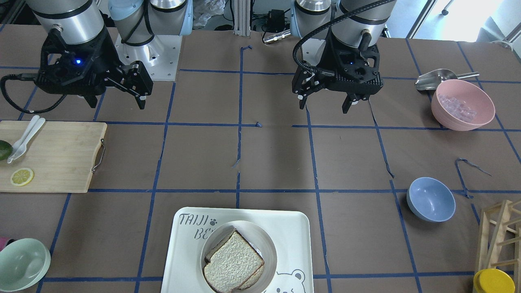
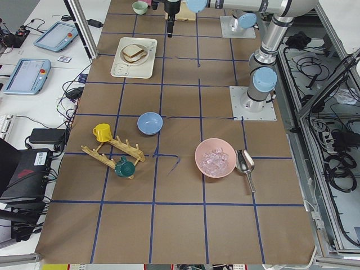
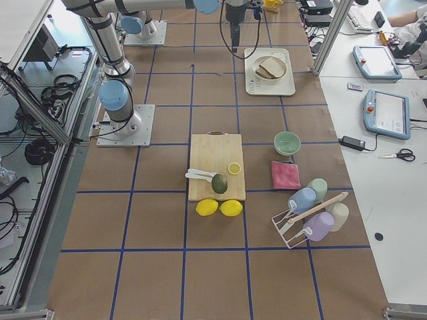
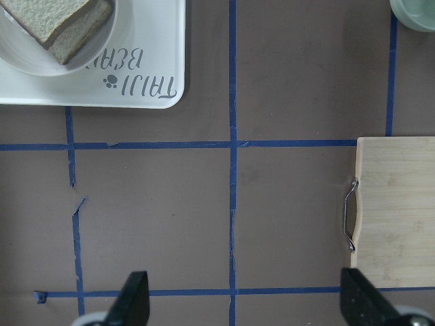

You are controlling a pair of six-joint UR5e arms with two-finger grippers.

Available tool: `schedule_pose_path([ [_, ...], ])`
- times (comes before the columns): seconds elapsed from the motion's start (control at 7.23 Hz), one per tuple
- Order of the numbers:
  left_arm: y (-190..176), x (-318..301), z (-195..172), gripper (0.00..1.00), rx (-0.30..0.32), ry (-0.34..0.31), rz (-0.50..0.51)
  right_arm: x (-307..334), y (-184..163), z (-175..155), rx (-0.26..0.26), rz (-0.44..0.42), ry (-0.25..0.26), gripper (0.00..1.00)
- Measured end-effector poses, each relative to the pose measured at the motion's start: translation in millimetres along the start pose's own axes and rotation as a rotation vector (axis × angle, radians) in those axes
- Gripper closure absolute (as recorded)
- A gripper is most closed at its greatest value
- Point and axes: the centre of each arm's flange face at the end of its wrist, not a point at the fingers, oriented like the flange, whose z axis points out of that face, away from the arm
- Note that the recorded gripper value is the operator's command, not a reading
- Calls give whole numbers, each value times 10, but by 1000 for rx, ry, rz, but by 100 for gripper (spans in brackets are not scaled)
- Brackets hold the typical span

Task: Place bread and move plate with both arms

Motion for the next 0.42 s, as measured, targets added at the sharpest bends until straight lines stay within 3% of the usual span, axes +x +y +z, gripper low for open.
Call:
schedule_pose_path([
  [0.42,-77,-121,-18,0,12,-22,-16,1,1,0,0,-1,4,0],
])
